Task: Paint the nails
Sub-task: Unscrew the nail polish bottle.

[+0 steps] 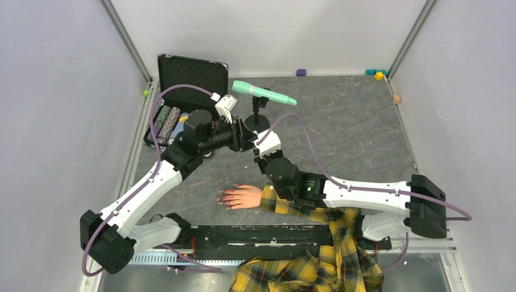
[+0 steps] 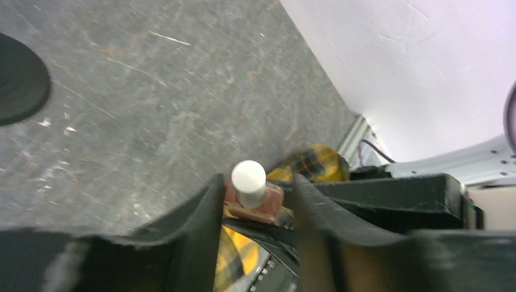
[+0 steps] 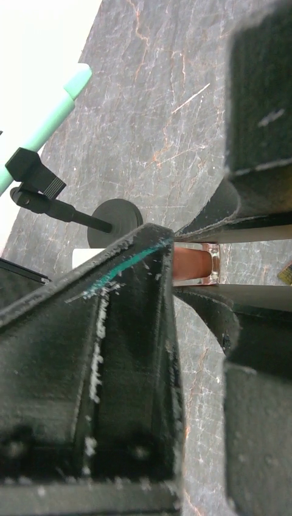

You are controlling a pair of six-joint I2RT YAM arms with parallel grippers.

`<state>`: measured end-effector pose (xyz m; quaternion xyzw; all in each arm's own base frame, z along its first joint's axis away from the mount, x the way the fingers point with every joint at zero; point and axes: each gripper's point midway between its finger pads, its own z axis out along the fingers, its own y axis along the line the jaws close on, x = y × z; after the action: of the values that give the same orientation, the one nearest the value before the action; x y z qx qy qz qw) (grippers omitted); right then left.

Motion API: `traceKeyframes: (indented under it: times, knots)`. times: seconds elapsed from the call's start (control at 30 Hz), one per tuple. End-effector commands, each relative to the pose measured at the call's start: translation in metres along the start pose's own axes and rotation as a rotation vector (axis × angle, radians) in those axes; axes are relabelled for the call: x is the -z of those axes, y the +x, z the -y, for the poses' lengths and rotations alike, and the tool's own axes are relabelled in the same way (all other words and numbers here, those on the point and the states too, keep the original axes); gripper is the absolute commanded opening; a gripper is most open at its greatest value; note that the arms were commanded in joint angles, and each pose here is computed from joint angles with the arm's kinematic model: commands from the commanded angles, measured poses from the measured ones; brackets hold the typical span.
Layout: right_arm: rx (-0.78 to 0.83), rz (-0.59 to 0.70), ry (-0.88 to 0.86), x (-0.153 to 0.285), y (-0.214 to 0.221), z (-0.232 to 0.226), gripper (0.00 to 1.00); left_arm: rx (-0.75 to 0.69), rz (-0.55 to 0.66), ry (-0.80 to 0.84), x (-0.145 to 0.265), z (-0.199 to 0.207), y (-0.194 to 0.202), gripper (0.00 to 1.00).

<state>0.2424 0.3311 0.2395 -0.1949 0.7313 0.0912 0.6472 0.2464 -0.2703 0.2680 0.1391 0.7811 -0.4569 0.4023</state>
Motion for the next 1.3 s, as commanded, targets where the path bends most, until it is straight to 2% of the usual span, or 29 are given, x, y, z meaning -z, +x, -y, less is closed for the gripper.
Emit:
traceKeyframes:
  times: [0.0, 0.1, 0.17, 0.2, 0.4, 0.6, 0.7, 0.8, 1.03, 1.27]
  knots:
    - [-0.199, 0.187, 0.032, 0.011, -0.059, 0.02, 0.0, 0.002, -0.102, 0.097, 0.004, 0.02, 0.023, 0.63]
    - [-0.199, 0.192, 0.039, 0.015, -0.056, 0.026, 0.0, -0.021, -0.07, 0.124, 0.009, 0.026, 0.018, 0.89]
    - [-0.194, 0.19, 0.041, 0.017, -0.056, 0.029, 0.0, -0.037, -0.048, 0.133, 0.012, 0.029, 0.014, 0.98]
    - [-0.191, 0.188, 0.045, 0.017, -0.054, 0.03, 0.0, -0.046, -0.032, 0.136, 0.014, 0.031, 0.012, 1.0]
    - [-0.192, 0.165, 0.072, 0.016, -0.045, 0.041, 0.0, -0.094, 0.05, 0.164, 0.027, 0.042, 0.0, 1.0]
    - [-0.233, 0.176, -0.007, 0.015, -0.043, 0.048, 0.0, -0.128, 0.115, 0.165, 0.037, 0.046, -0.009, 1.0]
    - [-0.231, 0.184, -0.14, 0.012, -0.044, 0.042, 0.0, -0.146, 0.142, 0.177, 0.042, 0.05, -0.013, 1.0]
    - [-0.266, 0.202, -0.342, 0.015, -0.049, 0.031, 0.0, -0.17, 0.171, 0.212, 0.048, 0.059, -0.017, 1.0]
    - [-0.295, 0.277, -0.748, 0.05, -0.064, 0.005, 0.0, -0.212, 0.199, 0.343, 0.06, 0.083, -0.017, 1.0]
    - [-0.294, 0.34, -0.986, 0.084, -0.078, -0.017, 0.0, -0.213, 0.202, 0.377, 0.062, 0.089, -0.016, 1.0]
